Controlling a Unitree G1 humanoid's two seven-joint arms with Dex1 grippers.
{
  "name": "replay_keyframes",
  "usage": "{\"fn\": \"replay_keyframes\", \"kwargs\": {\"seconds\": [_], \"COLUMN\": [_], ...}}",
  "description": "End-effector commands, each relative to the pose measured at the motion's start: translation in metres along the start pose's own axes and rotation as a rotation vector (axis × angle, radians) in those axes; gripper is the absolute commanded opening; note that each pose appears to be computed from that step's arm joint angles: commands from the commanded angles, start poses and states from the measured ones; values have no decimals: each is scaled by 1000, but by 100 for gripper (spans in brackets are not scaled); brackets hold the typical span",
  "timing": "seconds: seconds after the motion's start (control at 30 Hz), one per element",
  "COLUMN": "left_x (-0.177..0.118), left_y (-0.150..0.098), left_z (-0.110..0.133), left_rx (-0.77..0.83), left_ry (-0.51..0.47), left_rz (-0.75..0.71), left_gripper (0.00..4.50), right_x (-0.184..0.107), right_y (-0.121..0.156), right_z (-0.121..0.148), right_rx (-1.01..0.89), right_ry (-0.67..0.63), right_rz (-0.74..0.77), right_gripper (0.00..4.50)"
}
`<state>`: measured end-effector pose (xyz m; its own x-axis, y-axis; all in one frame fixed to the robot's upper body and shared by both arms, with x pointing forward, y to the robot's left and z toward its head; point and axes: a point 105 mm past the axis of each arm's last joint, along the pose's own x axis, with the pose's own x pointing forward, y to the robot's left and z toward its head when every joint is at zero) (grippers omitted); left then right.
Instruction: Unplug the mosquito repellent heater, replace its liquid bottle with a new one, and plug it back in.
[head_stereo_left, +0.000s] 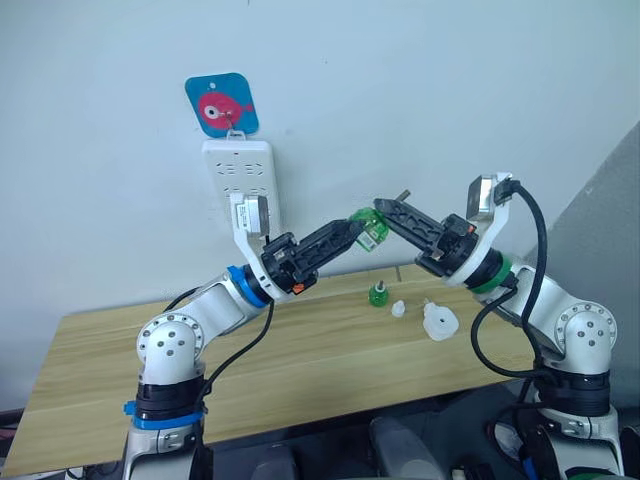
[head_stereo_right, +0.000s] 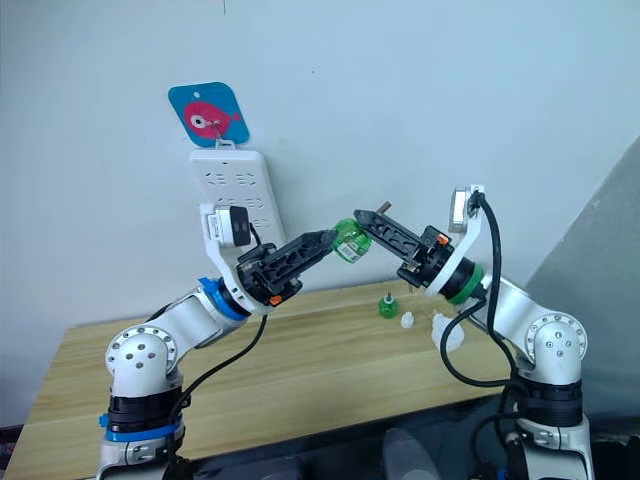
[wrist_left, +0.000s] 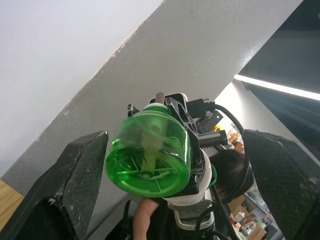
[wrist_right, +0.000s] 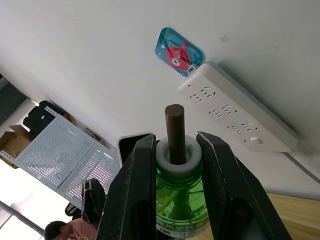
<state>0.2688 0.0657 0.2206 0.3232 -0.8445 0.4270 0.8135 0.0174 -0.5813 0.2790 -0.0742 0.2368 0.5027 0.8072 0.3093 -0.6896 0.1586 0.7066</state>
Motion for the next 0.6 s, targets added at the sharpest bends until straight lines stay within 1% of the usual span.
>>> {"fn": "replay_keyframes", "kwargs": {"seconds": [0.03,0.17,0.47,0.53,0.6], "left_x": [7,7,9,10,11], "left_y": [-11,-9,-4,-3,-3], "left_z": [1,-2,2,1,0], "left_rx": [14,8,-7,-7,-4], "left_ry": [-10,-6,-33,-35,-34], "left_rz": [-48,-40,-24,-20,-17], "left_gripper": [450,450,450,411,359], "right_x": [0,1,6,7,9], "right_y": [13,15,22,23,23], "right_z": [5,4,1,1,1], "right_rx": [-2,9,16,17,17], "right_ry": [-20,-22,-14,-15,-15], "right_rz": [59,70,84,84,84], "right_gripper": [84,84,84,84,84]}}
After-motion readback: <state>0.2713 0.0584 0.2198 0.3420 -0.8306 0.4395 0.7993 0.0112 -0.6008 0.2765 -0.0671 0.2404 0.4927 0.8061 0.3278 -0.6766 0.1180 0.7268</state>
